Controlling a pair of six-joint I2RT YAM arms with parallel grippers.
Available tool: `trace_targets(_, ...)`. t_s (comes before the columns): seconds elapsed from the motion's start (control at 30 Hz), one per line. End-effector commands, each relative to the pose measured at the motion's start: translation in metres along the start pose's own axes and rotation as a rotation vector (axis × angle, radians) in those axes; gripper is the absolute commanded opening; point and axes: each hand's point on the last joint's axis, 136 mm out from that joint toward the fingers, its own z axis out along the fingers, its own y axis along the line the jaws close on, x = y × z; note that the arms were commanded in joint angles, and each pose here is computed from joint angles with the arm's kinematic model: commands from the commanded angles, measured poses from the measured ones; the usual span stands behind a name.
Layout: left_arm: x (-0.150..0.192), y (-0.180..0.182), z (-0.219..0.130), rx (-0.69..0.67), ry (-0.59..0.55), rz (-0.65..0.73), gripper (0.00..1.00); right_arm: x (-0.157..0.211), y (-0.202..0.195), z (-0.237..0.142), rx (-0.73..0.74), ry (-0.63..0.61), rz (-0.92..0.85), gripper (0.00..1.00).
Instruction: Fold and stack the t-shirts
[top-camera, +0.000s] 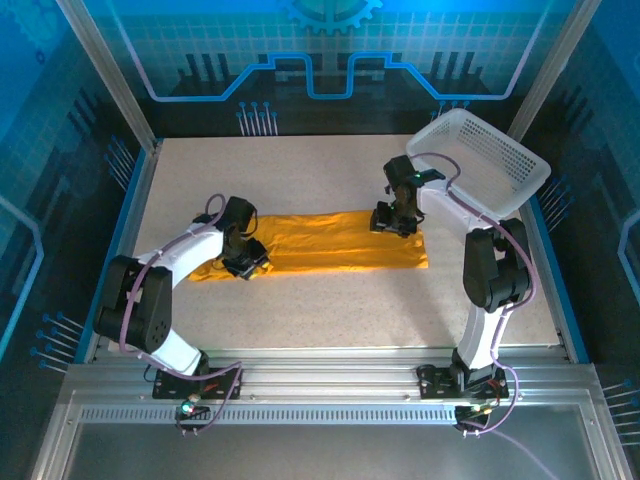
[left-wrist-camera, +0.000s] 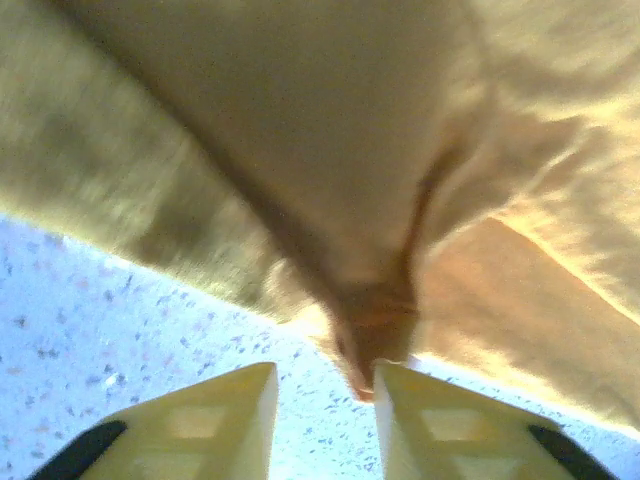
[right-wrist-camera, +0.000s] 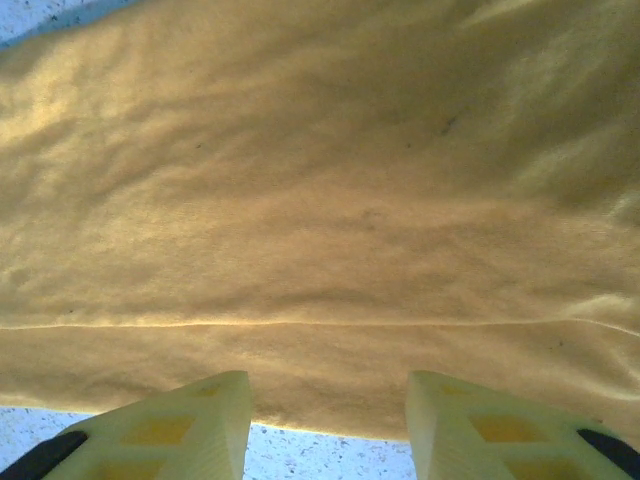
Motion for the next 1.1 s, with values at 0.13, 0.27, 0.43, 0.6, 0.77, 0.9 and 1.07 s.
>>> trace_targets(0.13, -0.005, 0.003, -0.036, -0.028, -0.059, 0.002, 0.43, 0.005, 0.005, -0.006, -0.028, -0.004, -0.017, 0.45)
trace_targets(0.27, -0.051, 0.028, -0.06, -0.082, -0.174, -0.036, 0.46, 0.004, 0.011, -0.006, -0.05, -0.002, -0.027, 0.45)
trace_targets(0.43, -0.1, 0.049, -0.055, -0.05, -0.209, -0.118, 0.43, 0.004, 0.023, -0.008, -0.084, 0.001, -0.069, 0.45)
trace_targets(0.6, -0.123, 0.056, -0.046, -0.066, -0.18, -0.102, 0.43, 0.005, 0.028, -0.01, -0.088, 0.005, -0.089, 0.45)
trace_targets(0.77, -0.114, 0.064, -0.035, -0.061, -0.158, -0.128, 0.41, 0.008, 0.028, -0.008, -0.091, 0.008, -0.081, 0.45)
trace_targets(0.9, -0.114, 0.065, -0.033, -0.05, -0.171, -0.147, 0.43, 0.01, 0.025, -0.004, -0.082, 0.018, -0.079, 0.45)
trace_targets(1.07, -0.119, 0.061, -0.027, -0.046, -0.165, -0.095, 0.45, 0.01, 0.026, -0.002, -0.084, 0.023, -0.077, 0.44)
